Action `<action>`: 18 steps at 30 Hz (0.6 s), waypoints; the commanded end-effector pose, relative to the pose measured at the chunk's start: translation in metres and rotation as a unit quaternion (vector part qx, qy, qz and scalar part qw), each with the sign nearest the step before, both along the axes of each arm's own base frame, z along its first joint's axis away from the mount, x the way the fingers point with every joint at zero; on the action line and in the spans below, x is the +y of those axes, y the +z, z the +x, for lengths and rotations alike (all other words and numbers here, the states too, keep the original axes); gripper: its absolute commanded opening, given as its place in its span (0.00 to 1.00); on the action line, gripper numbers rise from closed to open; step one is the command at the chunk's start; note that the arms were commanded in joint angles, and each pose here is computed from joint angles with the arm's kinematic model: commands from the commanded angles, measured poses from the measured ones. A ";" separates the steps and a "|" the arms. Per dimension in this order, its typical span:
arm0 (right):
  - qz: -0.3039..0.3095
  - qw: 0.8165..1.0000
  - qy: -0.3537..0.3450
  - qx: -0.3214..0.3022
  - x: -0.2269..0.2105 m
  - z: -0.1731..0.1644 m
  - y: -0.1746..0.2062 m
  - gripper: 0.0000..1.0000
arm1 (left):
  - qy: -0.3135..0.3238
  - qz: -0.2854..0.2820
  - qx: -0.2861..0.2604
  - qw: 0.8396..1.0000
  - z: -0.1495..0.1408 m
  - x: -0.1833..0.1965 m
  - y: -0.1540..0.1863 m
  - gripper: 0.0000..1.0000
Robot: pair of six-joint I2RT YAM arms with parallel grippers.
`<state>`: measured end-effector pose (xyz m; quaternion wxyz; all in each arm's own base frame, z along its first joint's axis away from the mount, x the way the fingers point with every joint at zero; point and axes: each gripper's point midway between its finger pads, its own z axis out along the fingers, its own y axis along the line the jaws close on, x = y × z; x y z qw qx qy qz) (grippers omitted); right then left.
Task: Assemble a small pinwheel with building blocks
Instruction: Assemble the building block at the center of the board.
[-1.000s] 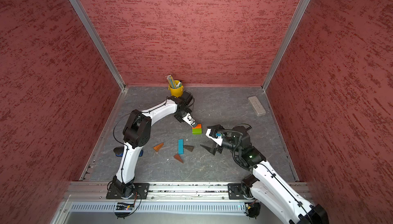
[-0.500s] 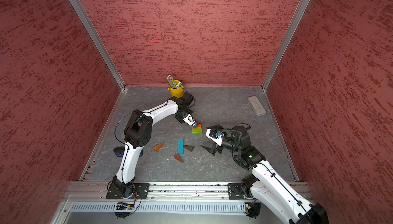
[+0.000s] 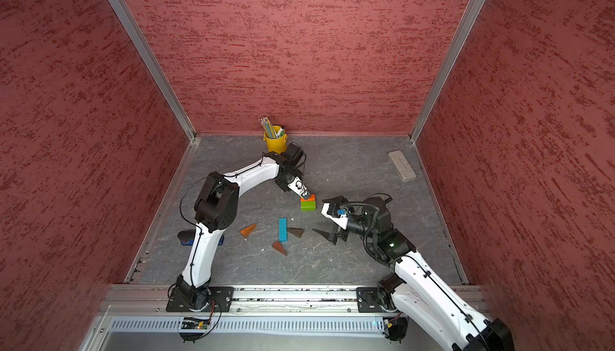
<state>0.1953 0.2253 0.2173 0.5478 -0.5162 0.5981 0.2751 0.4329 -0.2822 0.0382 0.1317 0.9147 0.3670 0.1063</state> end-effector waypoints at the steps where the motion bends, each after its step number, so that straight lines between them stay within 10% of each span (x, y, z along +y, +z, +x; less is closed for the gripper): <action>1: 0.006 1.000 0.017 -0.009 0.003 -0.005 0.003 0.97 | -0.006 0.002 0.005 1.000 -0.002 0.001 -0.009 0.42; 18: 0.006 1.000 0.023 -0.006 0.004 -0.005 0.001 0.97 | 0.010 -0.003 -0.019 1.000 0.013 0.005 -0.006 0.47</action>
